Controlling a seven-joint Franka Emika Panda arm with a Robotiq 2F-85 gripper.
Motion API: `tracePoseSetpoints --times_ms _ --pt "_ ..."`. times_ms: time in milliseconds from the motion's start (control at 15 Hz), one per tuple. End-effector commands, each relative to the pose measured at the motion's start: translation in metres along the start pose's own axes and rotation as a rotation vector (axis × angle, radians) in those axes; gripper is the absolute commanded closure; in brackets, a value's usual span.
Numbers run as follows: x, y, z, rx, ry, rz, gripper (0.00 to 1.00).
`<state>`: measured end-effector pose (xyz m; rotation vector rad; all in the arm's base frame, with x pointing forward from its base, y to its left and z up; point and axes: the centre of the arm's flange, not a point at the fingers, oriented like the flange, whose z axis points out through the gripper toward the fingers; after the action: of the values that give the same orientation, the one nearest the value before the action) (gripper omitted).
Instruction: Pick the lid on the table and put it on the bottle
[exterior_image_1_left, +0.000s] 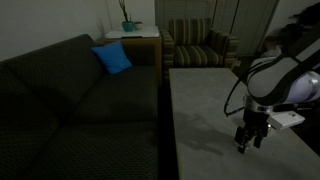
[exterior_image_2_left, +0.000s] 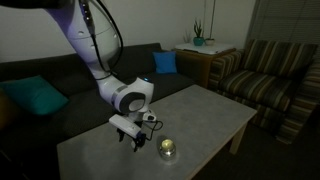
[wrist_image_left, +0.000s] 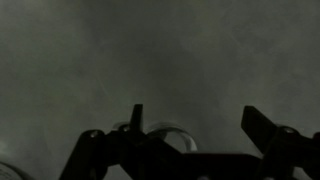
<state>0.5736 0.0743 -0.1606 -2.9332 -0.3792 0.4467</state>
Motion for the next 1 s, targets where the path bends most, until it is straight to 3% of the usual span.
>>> tracePoseSetpoints --times_ms 0,600,933 --pt "0.0 0.001 0.004 0.0 -0.001 0.007 0.0" --pt "0.014 0.012 0.001 0.0 0.065 0.026 0.0" --pt "0.032 0.017 0.007 -0.023 0.051 0.039 0.0"
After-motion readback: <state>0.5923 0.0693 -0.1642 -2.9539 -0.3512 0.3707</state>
